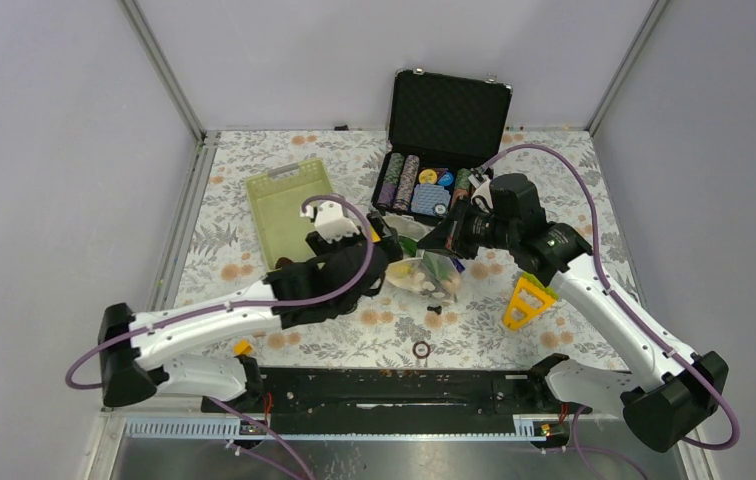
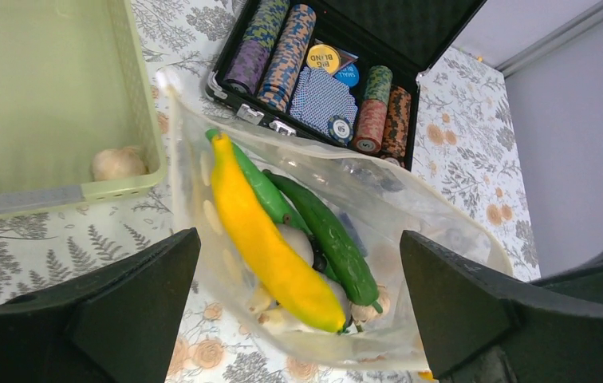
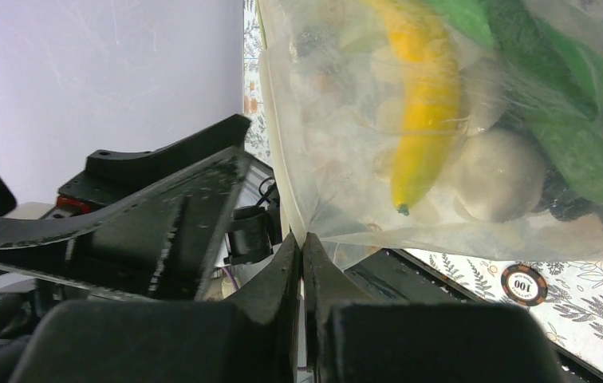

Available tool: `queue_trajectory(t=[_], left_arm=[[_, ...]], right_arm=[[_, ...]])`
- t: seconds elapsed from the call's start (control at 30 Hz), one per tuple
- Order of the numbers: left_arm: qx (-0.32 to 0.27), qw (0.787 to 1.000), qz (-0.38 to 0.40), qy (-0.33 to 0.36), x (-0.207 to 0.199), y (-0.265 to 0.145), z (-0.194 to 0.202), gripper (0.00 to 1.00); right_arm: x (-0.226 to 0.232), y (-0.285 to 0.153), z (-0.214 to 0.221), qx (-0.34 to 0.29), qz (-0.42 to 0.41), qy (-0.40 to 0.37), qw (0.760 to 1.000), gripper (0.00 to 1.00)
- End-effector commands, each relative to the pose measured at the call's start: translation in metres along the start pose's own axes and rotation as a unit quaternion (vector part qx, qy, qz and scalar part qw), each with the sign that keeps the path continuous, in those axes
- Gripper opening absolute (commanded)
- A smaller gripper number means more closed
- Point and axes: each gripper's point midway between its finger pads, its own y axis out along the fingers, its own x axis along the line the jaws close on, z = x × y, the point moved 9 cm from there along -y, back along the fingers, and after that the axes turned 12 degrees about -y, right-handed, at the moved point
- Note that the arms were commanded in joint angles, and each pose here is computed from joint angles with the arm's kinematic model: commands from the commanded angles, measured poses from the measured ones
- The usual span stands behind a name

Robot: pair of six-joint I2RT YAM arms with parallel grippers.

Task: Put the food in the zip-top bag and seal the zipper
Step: Place the fake fruit in the zipper food storage bag, then pick up the fake vegetable from the bin.

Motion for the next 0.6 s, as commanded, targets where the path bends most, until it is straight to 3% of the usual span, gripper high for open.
queue_trajectory(t=[0.0, 0.23, 0.4, 0.57], left_arm=[[0.032, 0.999, 0.011, 0.018, 0.018, -0.013, -0.029, 0.99], [0.123, 0.991, -0.035, 0.028, 0.071, 0.017, -0.057, 0.99], [0.119, 0.986, -0.085, 0.080, 0.090, 0.048, -0.075, 0.99], [0.142, 0.982, -0.101, 0.071, 0.110, 0.091, -0.098, 0.99]], right_arm=[[0.010, -0.006, -0.006, -0.020, -0.034, -0.013, 0.999, 0.00], [0.005, -0.008, -0.002, -0.019, -0.033, -0.038, 0.999, 0.00], [-0.004, -0.013, 0.004, -0.005, 0.007, -0.057, 0.998, 0.00], [-0.006, -0.017, 0.006, -0.007, 0.016, -0.068, 0.998, 0.00]])
